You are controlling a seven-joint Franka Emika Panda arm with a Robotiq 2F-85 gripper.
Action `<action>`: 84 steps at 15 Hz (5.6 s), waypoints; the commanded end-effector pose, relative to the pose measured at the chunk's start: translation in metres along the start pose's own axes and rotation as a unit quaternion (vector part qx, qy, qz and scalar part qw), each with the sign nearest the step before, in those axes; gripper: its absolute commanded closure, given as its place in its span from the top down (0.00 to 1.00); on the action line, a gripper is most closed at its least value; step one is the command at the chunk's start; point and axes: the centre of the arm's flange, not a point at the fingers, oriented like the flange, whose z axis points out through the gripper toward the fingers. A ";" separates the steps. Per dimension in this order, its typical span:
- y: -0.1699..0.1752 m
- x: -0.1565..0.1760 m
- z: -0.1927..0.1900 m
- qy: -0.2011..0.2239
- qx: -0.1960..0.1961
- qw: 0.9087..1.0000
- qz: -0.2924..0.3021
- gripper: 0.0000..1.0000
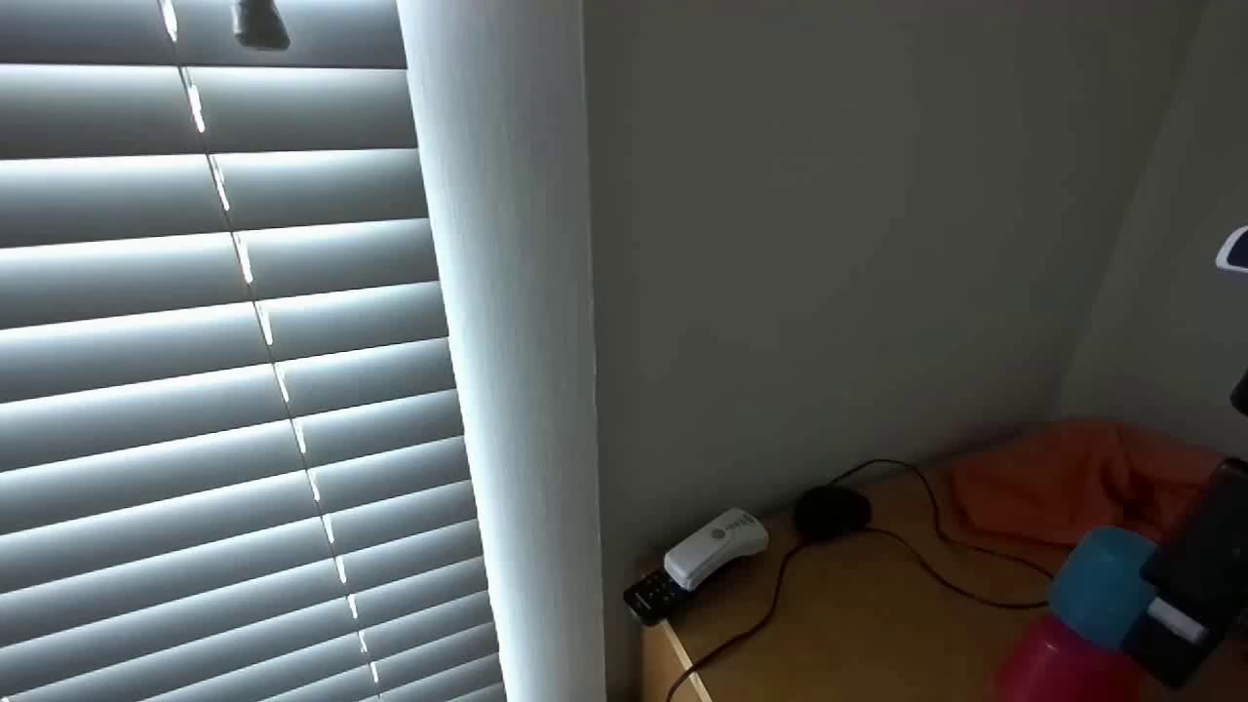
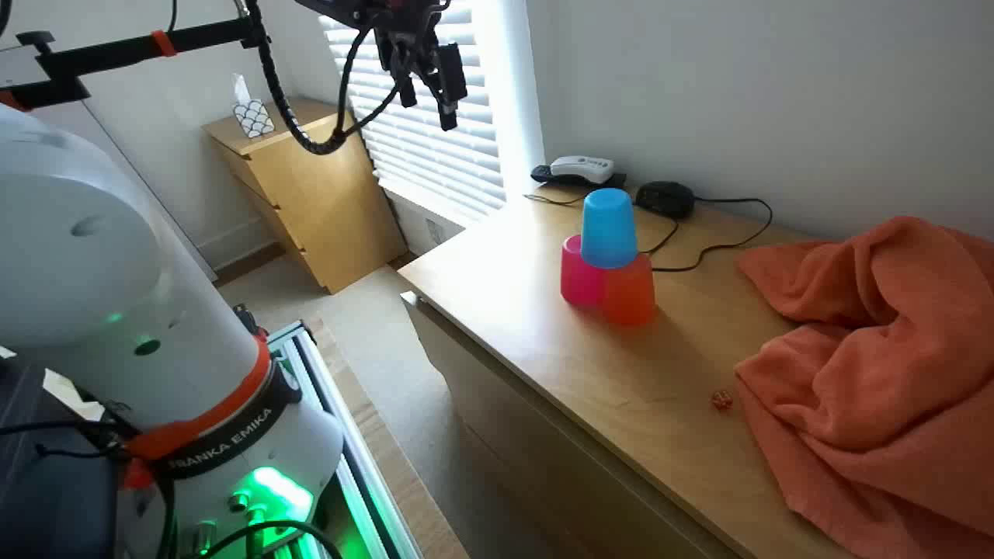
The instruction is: Put the cups together
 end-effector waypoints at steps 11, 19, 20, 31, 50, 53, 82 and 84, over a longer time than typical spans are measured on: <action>0.048 0.022 0.004 0.039 -0.068 0.996 0.047 1.00; 0.144 0.046 -0.002 0.079 -0.145 0.979 0.121 1.00; 0.155 0.047 0.000 0.068 -0.136 0.980 0.127 1.00; 0.213 0.064 0.042 -0.017 -0.096 0.990 0.101 1.00; 0.201 0.085 0.075 -0.013 -0.108 0.993 0.038 0.86; 0.203 0.085 0.077 -0.015 -0.107 0.993 0.037 0.58; 0.178 0.088 0.120 -0.054 -0.078 0.995 -0.042 0.39; 0.181 0.090 0.132 -0.062 -0.076 0.994 -0.044 0.39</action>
